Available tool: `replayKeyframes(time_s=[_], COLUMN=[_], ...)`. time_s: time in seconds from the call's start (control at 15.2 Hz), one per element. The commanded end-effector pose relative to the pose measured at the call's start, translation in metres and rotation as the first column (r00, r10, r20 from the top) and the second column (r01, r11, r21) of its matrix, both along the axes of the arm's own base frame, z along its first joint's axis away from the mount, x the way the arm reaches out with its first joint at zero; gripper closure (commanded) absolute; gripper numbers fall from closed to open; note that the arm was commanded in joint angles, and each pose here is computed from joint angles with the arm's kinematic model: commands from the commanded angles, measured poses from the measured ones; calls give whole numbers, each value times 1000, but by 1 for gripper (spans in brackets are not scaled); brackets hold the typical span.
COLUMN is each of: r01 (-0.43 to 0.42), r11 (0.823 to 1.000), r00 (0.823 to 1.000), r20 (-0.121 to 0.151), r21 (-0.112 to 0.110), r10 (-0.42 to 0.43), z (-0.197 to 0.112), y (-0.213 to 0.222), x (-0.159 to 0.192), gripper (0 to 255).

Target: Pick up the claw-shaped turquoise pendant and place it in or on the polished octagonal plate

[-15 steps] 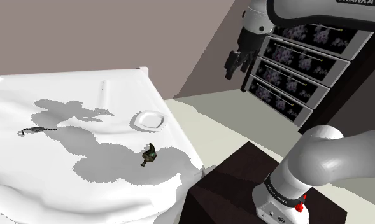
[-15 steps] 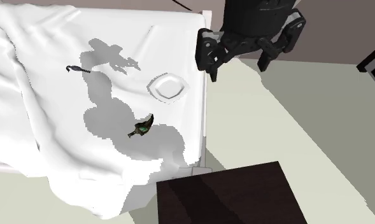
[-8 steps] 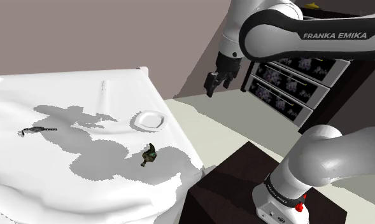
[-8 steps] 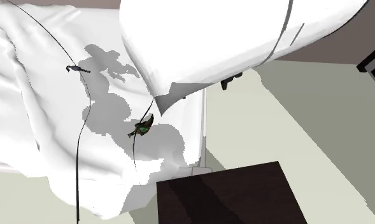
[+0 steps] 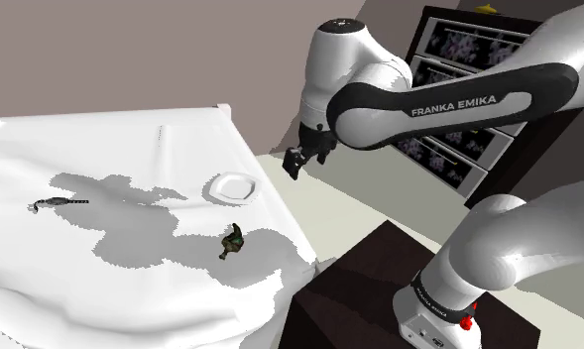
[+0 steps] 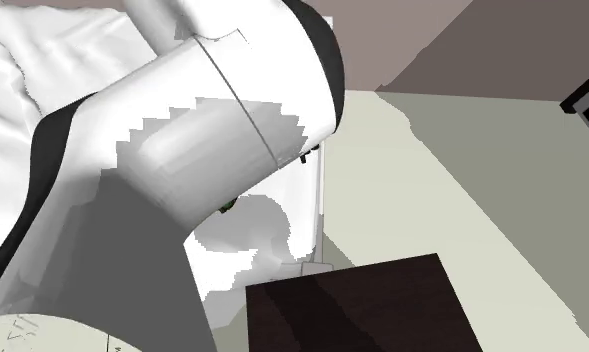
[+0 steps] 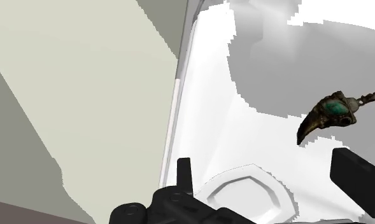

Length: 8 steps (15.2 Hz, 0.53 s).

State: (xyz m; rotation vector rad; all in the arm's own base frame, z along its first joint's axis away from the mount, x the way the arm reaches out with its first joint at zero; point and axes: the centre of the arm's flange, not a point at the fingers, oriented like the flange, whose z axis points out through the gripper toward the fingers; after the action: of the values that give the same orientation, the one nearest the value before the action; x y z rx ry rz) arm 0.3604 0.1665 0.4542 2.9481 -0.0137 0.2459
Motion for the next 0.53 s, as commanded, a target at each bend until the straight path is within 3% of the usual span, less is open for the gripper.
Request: replayKeyframes(time_s=[0.0,0.46], r01=[4,14], r11=[1000,999], r00=[1000,1000], r20=[5,16], r21=[-5,-31], r10=[-4,-13], z=[-23,-95], y=[19,76], x=[7,32], gripper=[0,0])
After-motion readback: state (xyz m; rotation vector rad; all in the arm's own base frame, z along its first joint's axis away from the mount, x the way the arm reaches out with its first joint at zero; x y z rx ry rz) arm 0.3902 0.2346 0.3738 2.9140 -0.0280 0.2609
